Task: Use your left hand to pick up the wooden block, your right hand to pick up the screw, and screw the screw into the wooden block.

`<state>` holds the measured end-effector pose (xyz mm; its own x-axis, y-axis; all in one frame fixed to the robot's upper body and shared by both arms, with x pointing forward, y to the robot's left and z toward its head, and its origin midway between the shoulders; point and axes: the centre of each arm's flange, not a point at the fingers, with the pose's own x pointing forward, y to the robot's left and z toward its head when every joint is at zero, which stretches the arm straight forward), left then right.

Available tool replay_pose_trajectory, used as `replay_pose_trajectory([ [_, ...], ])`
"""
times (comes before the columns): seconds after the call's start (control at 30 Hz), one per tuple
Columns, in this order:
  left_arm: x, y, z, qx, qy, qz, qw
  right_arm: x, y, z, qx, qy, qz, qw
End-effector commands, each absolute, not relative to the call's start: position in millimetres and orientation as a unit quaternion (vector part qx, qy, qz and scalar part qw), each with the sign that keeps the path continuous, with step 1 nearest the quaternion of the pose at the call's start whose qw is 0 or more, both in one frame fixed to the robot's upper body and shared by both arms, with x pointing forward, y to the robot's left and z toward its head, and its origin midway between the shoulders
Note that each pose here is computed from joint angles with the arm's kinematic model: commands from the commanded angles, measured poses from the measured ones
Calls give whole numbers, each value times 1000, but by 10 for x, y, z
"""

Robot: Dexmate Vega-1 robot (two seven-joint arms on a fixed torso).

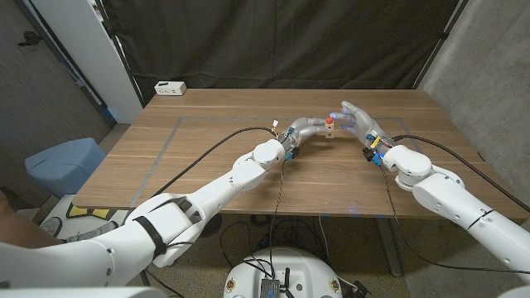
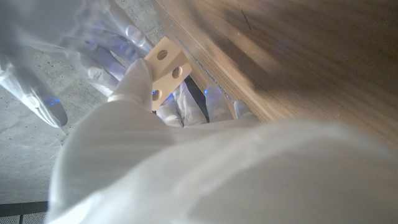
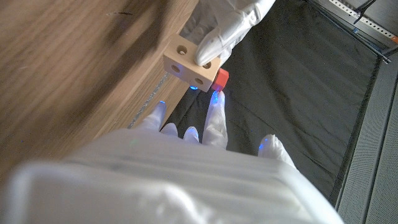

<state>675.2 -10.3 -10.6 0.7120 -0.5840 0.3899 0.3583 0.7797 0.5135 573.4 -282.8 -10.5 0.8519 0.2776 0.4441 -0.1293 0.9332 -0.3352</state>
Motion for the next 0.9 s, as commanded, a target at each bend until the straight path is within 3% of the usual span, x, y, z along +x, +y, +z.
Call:
replay_pose_trajectory([
  [0.03, 6754, -85, -109, 204, -275, -260, 903, 5746, -2796, -94, -150, -249, 112, 950],
  [0.9, 6754, -102, -105, 204, -277, -263, 901, 5708, -2824, -119, -147, -246, 97, 953],
])
